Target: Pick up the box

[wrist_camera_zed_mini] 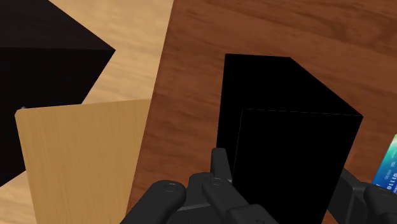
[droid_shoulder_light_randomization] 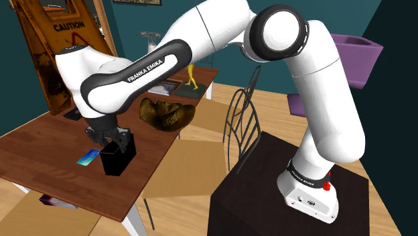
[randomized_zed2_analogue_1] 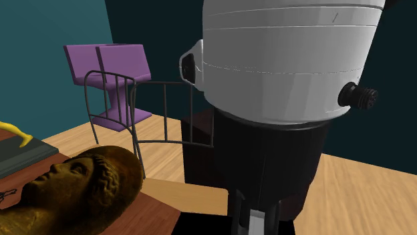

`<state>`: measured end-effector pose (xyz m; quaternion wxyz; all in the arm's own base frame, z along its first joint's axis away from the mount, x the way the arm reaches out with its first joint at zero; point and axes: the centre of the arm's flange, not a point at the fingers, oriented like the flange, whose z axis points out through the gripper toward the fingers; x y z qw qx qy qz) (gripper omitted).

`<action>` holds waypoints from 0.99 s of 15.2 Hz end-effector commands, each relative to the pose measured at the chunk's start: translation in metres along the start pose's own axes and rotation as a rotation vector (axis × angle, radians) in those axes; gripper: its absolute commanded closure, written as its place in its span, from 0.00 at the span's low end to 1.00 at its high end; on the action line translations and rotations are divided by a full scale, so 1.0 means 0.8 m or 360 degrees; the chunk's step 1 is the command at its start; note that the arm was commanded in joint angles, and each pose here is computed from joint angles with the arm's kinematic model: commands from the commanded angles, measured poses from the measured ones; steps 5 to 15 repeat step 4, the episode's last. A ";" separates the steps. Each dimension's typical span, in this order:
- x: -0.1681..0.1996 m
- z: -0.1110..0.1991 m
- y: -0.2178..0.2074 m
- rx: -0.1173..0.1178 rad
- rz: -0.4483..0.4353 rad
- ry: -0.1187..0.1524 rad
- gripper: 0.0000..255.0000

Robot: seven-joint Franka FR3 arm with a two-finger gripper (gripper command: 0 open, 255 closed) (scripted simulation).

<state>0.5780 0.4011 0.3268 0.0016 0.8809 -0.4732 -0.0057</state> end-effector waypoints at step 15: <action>0.000 -0.021 0.000 0.0001 0.0000 0.0000 1.00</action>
